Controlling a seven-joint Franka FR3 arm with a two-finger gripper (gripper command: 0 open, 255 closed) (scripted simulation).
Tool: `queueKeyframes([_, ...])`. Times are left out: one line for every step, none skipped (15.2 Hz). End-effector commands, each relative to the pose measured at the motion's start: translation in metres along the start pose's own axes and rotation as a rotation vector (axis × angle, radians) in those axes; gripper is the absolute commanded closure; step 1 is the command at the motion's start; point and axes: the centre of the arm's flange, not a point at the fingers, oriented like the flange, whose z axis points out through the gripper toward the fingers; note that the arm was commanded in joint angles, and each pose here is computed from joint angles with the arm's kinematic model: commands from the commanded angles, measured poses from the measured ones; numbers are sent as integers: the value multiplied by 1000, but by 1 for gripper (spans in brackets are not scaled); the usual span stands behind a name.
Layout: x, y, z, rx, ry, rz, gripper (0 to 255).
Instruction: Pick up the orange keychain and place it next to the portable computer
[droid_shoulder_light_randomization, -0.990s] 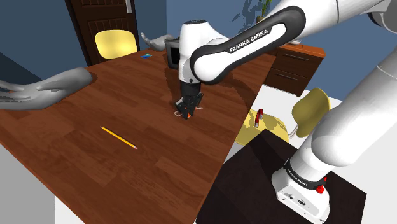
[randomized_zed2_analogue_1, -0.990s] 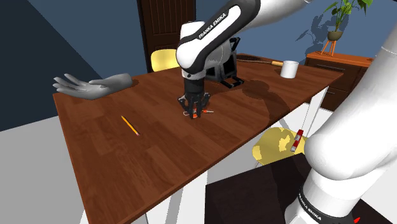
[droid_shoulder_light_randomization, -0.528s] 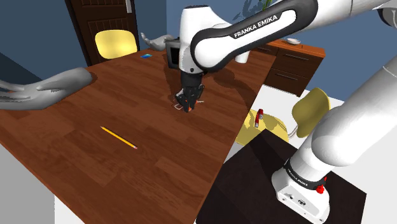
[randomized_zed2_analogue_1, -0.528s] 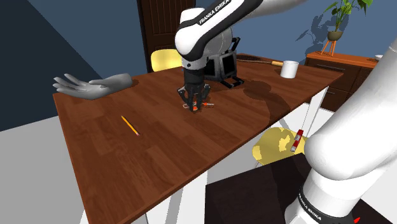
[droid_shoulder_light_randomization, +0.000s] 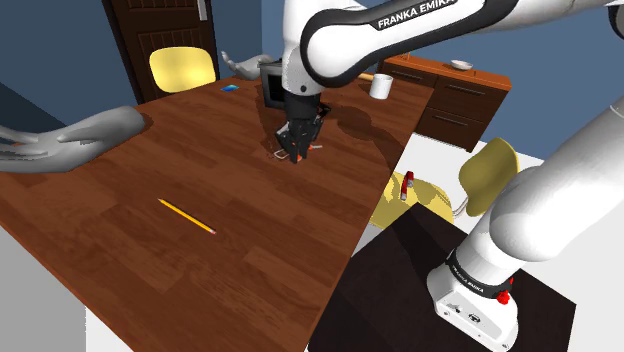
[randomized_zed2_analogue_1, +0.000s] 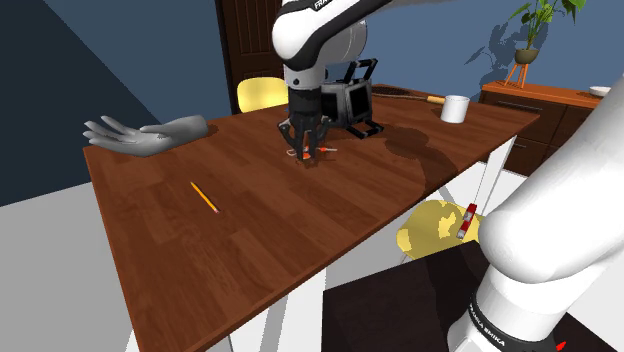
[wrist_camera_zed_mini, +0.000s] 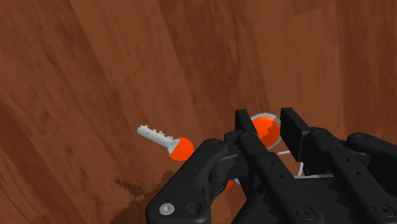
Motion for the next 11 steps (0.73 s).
queueKeyframes([-1, 0, -11, 0, 0, 0, 255])
queueKeyframes([-1, 0, -16, 0, 0, 0, 255])
queueKeyframes([-1, 0, -22, 0, 0, 0, 255])
queueKeyframes([-1, 0, -27, 0, 0, 0, 255])
queueKeyframes([-2, 0, -32, 0, 0, 0, 255])
queueKeyframes([-2, 0, -37, 0, 0, 0, 255])
queueKeyframes([-2, 0, -43, 0, 0, 0, 255])
queueKeyframes([-2, 0, -48, 0, 0, 0, 255])
queueKeyframes([-2, 0, -53, 0, 0, 0, 255])
queueKeyframes([-2, 0, -59, 0, 0, 0, 255])
queueKeyframes([-2, 0, -64, 0, 0, 0, 255])
